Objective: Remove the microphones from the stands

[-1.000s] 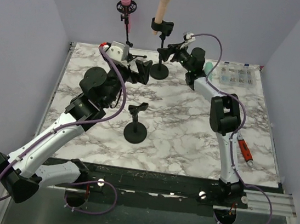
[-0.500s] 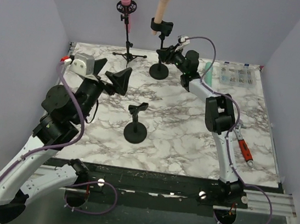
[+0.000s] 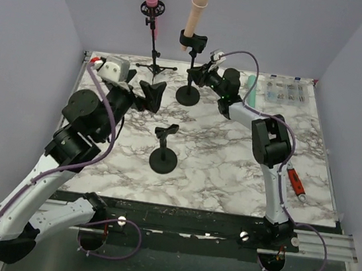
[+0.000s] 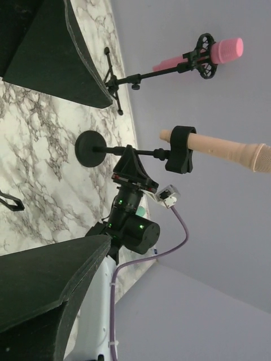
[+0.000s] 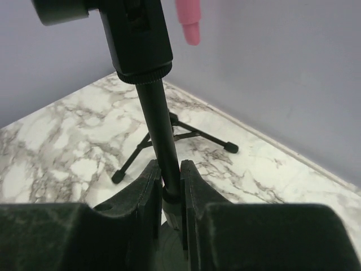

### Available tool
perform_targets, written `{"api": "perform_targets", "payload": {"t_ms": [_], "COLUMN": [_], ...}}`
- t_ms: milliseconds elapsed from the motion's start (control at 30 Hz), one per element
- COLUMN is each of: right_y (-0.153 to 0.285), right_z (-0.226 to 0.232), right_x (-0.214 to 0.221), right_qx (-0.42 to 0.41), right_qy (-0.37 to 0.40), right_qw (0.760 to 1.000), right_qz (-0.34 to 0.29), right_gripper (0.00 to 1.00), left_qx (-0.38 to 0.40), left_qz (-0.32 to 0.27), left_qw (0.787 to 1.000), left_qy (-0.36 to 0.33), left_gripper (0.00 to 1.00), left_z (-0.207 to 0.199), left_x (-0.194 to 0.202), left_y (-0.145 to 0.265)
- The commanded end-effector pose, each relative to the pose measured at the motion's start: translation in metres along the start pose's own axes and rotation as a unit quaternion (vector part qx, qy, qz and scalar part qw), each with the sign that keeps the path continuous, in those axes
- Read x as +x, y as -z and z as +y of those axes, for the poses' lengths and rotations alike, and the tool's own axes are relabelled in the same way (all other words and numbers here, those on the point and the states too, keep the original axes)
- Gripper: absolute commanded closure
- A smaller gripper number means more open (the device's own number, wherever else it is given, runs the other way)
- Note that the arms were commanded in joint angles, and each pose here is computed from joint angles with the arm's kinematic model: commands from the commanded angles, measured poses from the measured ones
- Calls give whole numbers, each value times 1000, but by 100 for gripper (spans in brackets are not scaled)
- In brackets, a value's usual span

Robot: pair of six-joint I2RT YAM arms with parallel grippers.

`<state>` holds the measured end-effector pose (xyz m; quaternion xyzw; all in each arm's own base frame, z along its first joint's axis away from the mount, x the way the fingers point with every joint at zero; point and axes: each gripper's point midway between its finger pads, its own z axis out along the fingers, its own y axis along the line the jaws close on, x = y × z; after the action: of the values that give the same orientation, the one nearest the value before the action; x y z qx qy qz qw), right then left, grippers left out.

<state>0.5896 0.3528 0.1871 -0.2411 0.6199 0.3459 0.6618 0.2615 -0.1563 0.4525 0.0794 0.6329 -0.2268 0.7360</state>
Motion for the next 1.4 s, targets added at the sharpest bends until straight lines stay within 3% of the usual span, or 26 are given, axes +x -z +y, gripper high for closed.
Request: {"api": "perform_targets", "payload": {"t_ms": [0,200,333,600,900,1233,1367], "right_y": [18,45,55,57,57,62,61], "right_z": [40,64,75,76,78,80,77], "right_x": [-3,11,14,22,24,38,35], "right_qx": [-69,-98,-109,-108,-106,-101,-89], "right_qy": [-20,-62,-77,-85,-74,-63,-62], "right_qw": [997,992,990,988,988,987,988], "right_qz": [16,43,54,70,84,107,106], "right_gripper": [99,99,99,99,99,99,95], "left_qx": [20,57,91,81,28,32,49], "left_qz": [39,56,61,52,30,19,23], "left_qw": [999,996,993,988,990,991,989], "left_qy": [-2,27,-41,-117,-135,-128,-137], "left_gripper": [2,2,2,2,2,33,54], "left_z": [-7,2,5,26,52,54,50], "left_x": [13,14,19,41,53,56,63], "left_y": [-29,-85,-131,-211,-267,-291,-294]}}
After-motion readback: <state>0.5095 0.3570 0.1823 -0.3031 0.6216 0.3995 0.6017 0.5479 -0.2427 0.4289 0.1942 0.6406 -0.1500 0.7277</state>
